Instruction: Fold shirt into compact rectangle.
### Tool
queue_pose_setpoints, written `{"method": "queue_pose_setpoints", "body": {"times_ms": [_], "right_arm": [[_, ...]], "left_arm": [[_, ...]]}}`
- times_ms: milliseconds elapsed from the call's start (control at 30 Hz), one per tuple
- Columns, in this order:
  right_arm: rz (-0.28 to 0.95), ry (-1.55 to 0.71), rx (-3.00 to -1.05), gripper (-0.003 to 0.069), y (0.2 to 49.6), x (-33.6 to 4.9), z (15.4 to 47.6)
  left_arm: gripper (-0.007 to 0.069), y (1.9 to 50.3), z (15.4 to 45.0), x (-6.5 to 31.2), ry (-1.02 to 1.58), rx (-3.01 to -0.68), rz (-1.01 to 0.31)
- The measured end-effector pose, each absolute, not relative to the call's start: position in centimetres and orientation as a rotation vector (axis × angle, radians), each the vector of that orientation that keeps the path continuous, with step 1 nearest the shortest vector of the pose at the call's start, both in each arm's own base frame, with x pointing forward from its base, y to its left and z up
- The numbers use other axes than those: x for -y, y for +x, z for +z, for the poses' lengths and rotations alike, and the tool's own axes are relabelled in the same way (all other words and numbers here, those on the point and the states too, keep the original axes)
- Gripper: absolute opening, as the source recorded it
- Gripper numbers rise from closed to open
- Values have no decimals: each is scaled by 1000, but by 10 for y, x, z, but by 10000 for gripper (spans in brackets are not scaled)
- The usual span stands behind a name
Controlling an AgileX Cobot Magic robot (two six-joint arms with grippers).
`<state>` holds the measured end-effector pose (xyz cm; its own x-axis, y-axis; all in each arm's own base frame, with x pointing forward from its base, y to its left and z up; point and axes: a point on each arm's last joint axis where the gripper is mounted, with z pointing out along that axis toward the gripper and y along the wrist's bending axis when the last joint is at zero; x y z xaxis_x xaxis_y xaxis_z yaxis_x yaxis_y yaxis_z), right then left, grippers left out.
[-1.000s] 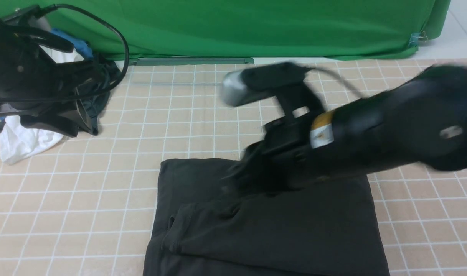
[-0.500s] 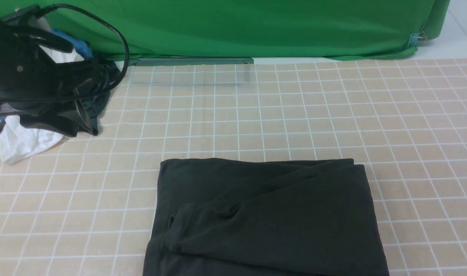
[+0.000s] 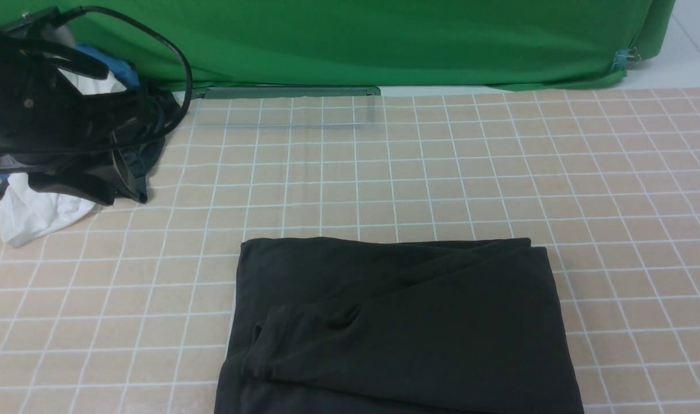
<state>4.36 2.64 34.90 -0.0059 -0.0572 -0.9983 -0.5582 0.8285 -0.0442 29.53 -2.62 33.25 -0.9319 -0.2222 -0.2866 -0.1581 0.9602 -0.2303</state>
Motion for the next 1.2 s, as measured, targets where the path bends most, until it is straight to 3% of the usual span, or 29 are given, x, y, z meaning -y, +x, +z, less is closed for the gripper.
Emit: {"method": "queue_pose_setpoints", "body": {"times_ms": [333,533,800,900,1200], "right_arm": [[440,-494,-1491,39,43,-27,354],[440,-494,-1491,62,43,-27,354],[447,-491,-1462,75,47,-30,347],[423,-455,-1434,80,50,-31,328],[158,-229,-1550,101,55,-13,244]], "left_arm": [[125,294,332,26,-277,-2819,-288],[15,293,331,23,-277,-2829,-242],[13,293,331,23,-277,-2829,-242],[13,293,331,23,-277,-2829,-239],[13,297,333,23,-276,-2780,-238]]}}
